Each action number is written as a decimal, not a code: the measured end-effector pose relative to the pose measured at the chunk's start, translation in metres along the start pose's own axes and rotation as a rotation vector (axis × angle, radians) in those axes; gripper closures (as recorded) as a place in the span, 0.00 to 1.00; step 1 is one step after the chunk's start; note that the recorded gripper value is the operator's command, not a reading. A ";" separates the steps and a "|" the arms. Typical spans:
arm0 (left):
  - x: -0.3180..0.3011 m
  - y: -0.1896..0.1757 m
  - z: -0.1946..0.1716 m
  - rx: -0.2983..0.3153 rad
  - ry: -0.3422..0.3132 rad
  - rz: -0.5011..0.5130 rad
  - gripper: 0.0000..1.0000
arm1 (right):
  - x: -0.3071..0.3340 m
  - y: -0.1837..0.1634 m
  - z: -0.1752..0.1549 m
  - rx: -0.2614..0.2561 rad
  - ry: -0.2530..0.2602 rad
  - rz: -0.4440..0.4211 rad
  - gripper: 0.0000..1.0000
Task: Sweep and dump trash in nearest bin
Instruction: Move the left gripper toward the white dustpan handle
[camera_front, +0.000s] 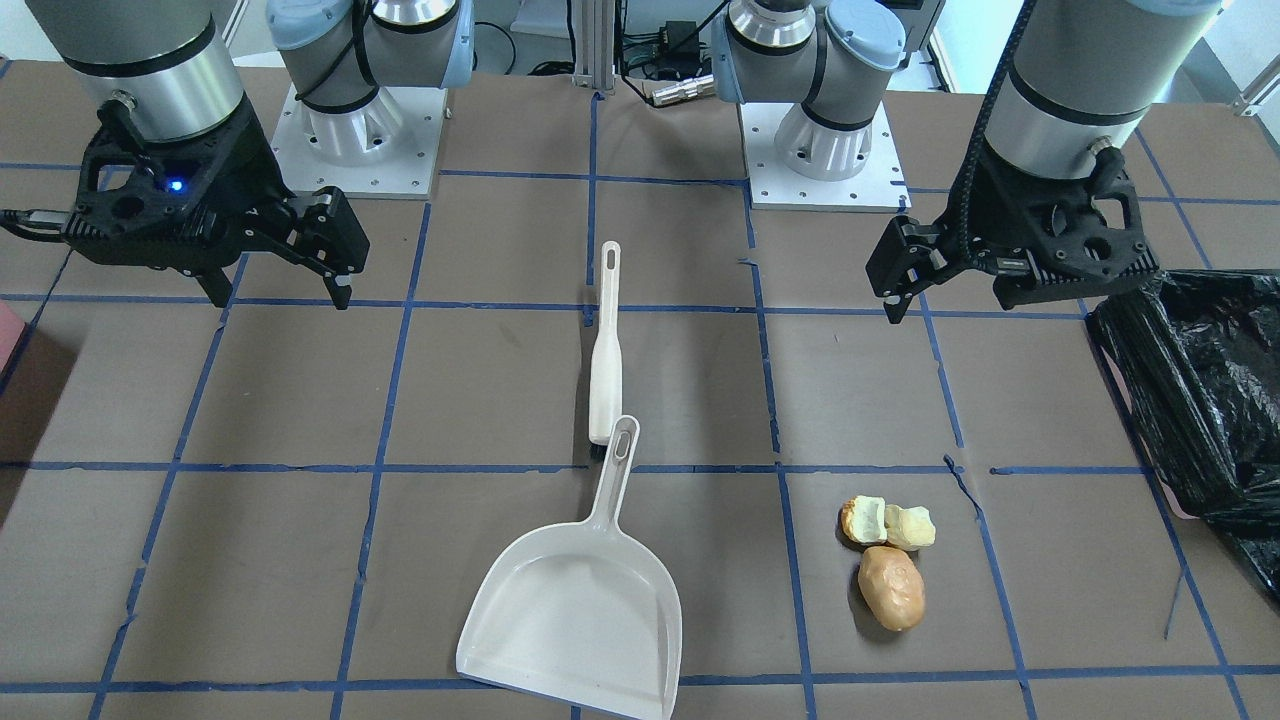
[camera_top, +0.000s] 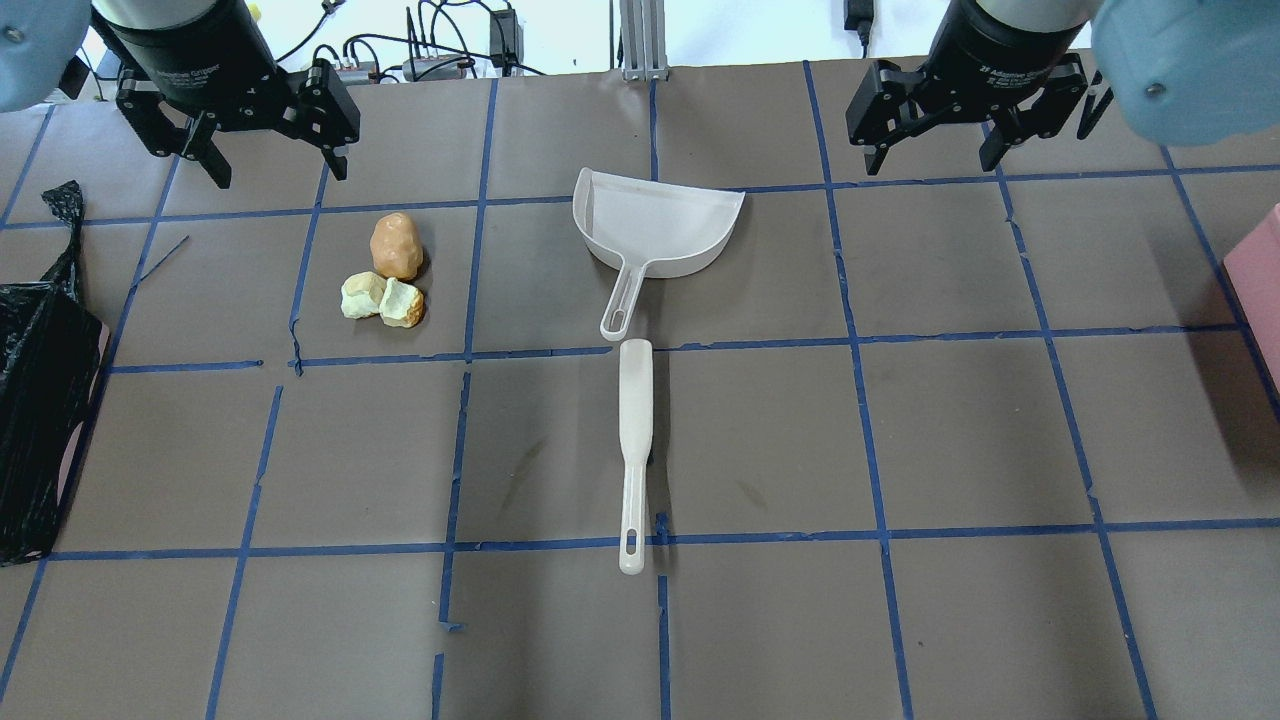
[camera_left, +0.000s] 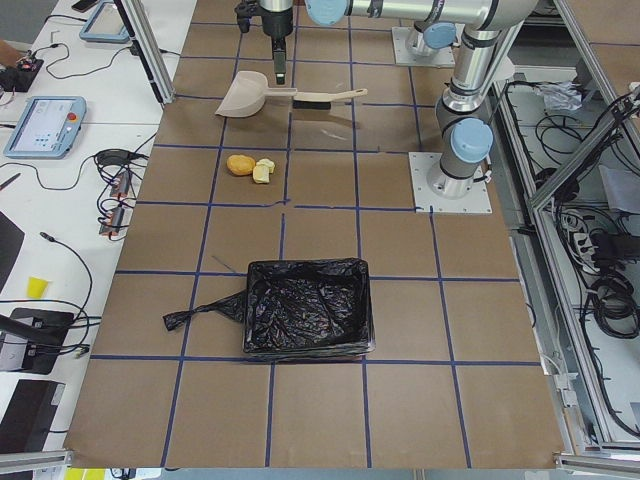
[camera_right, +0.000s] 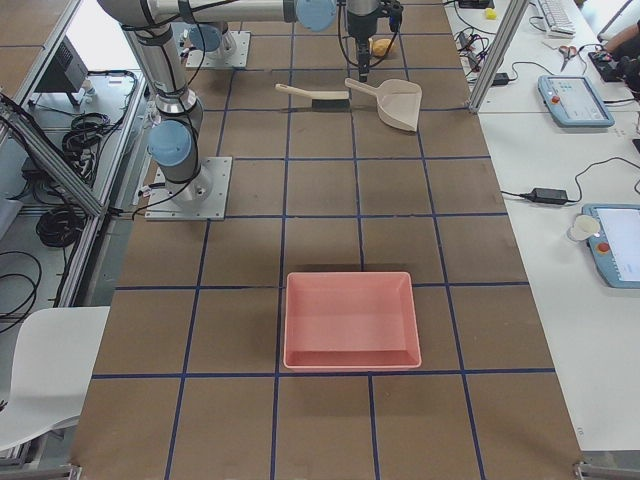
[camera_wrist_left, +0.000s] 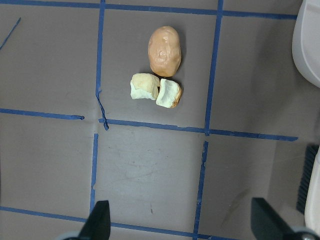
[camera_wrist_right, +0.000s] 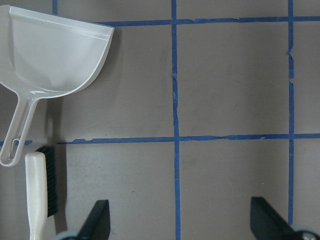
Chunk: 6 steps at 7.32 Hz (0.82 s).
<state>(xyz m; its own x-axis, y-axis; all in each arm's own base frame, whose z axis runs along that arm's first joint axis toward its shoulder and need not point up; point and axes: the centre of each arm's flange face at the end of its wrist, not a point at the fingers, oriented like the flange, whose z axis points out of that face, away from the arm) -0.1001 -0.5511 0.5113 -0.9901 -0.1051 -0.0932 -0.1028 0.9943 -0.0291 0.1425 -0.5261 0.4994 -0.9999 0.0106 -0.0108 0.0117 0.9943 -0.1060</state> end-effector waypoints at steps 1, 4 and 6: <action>0.000 0.000 0.000 -0.001 -0.001 -0.001 0.00 | 0.000 0.001 0.000 -0.001 -0.003 0.001 0.00; 0.000 0.000 0.001 -0.002 0.000 -0.001 0.00 | -0.001 0.001 0.002 -0.005 -0.007 -0.001 0.00; 0.002 -0.002 0.003 -0.006 0.001 0.001 0.00 | -0.001 0.002 0.002 -0.007 -0.008 -0.004 0.00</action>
<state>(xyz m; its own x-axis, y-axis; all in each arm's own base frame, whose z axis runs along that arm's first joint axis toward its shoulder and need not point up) -0.1013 -0.5528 0.5081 -0.9903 -0.1040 -0.0926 -0.1023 0.9945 -0.0228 0.1434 -0.5241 0.4970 -0.9998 0.0062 -0.0189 0.0080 0.9951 -0.0988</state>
